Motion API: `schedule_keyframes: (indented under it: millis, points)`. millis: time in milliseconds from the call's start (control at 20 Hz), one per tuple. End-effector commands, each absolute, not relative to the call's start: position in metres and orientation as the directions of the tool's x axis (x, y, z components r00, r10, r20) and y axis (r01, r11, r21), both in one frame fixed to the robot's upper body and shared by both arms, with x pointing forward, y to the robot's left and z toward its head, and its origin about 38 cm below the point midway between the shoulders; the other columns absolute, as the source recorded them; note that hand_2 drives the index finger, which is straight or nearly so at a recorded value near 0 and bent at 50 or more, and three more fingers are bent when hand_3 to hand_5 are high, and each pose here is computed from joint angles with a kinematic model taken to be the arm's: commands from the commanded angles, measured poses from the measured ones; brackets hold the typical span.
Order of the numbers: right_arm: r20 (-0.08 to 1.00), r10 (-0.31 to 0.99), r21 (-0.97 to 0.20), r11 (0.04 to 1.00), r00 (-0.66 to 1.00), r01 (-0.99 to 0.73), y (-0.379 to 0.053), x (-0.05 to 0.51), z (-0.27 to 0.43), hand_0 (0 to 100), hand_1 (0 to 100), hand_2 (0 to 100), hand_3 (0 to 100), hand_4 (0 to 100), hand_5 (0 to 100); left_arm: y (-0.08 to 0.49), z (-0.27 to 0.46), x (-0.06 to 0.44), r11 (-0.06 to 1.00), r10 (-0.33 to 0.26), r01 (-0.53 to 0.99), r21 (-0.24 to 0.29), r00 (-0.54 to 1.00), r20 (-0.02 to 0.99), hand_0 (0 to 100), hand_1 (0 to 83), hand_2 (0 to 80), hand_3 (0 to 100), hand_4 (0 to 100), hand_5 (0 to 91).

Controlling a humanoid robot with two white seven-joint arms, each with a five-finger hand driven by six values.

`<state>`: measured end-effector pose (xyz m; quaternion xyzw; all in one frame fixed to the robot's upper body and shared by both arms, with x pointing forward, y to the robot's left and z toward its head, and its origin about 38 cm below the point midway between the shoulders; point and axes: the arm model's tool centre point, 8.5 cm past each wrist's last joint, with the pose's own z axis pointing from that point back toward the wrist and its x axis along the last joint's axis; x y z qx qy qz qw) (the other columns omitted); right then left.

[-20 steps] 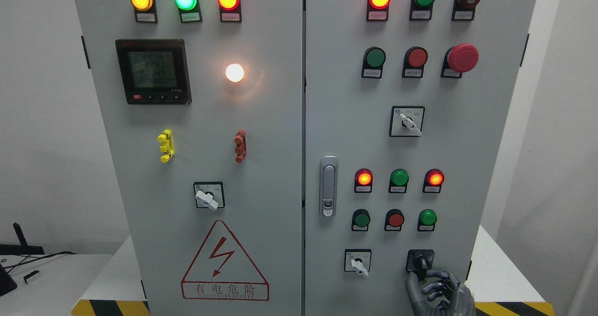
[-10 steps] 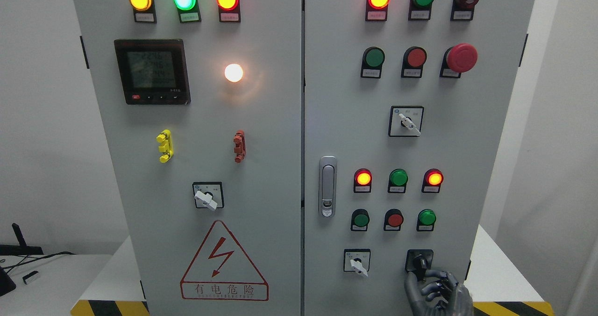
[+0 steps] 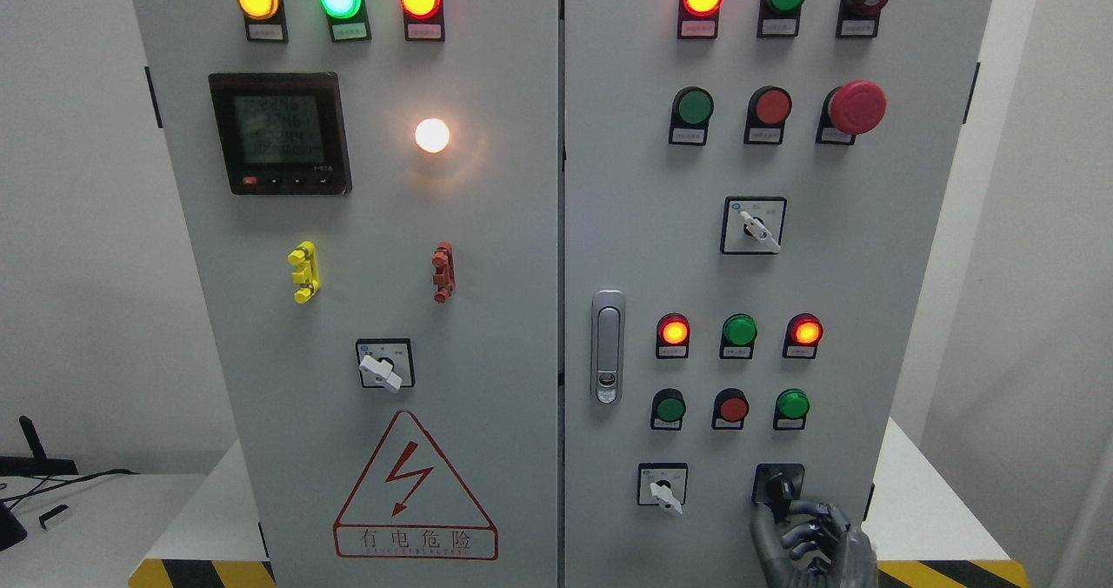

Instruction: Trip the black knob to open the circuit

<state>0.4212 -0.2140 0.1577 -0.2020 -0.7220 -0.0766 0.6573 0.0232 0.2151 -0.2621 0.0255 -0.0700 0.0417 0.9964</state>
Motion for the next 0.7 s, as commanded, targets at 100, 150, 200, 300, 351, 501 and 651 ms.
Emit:
schedule_keyframes:
  millis: [100, 150, 200, 300, 351, 501, 651]
  points:
    - [0.983, 0.175, -0.14, 0.912, -0.058, 0.385, -0.2124, 0.4218, 0.1581, 33, 70, 52, 81, 85, 97, 0.215, -0.2621, 0.0236, 0.997, 0.049, -0.056, 0.045, 0.989, 0.142, 12, 38.9, 0.0, 0, 0, 0.0]
    - [0.983, 0.175, -0.14, 0.912, -0.058, 0.385, -0.2124, 0.4218, 0.1581, 33, 70, 52, 81, 85, 97, 0.215, -0.2621, 0.0236, 0.997, 0.049, -0.056, 0.045, 0.989, 0.142, 12, 38.9, 0.0, 0, 0, 0.0]
    - [0.983, 0.175, -0.14, 0.912, -0.058, 0.385, -0.2124, 0.4218, 0.1581, 33, 70, 52, 81, 85, 97, 0.215, -0.2621, 0.0231, 0.997, 0.049, -0.056, 0.045, 0.989, 0.14, 12, 38.9, 0.0, 0, 0, 0.0]
    - [0.983, 0.175, -0.139, 0.913, -0.06, 0.384, -0.2118, 0.4222, 0.1587, 33, 70, 52, 81, 86, 97, 0.215, -0.2621, 0.0236, 0.997, 0.049, -0.056, 0.045, 0.989, 0.142, 12, 38.9, 0.0, 0, 0, 0.0]
    - [0.983, 0.175, -0.139, 0.913, -0.06, 0.384, -0.2118, 0.4222, 0.1587, 33, 70, 52, 81, 86, 97, 0.214, -0.2621, 0.0236, 0.998, 0.049, -0.056, 0.043, 0.989, 0.142, 12, 38.9, 0.0, 0, 0, 0.0]
    - [0.983, 0.175, -0.14, 0.914, -0.06, 0.381, -0.2111, 0.4222, 0.1588, 33, 70, 53, 81, 86, 97, 0.215, -0.2621, 0.0236, 0.997, 0.049, -0.056, 0.045, 0.989, 0.142, 12, 38.9, 0.0, 0, 0, 0.0]
    - [0.982, 0.176, -0.14, 0.915, -0.062, 0.378, -0.21, 0.4223, 0.159, 33, 70, 53, 82, 86, 97, 0.214, -0.2621, 0.0236, 0.998, 0.049, -0.056, 0.043, 0.989, 0.142, 12, 38.9, 0.0, 0, 0, 0.0]
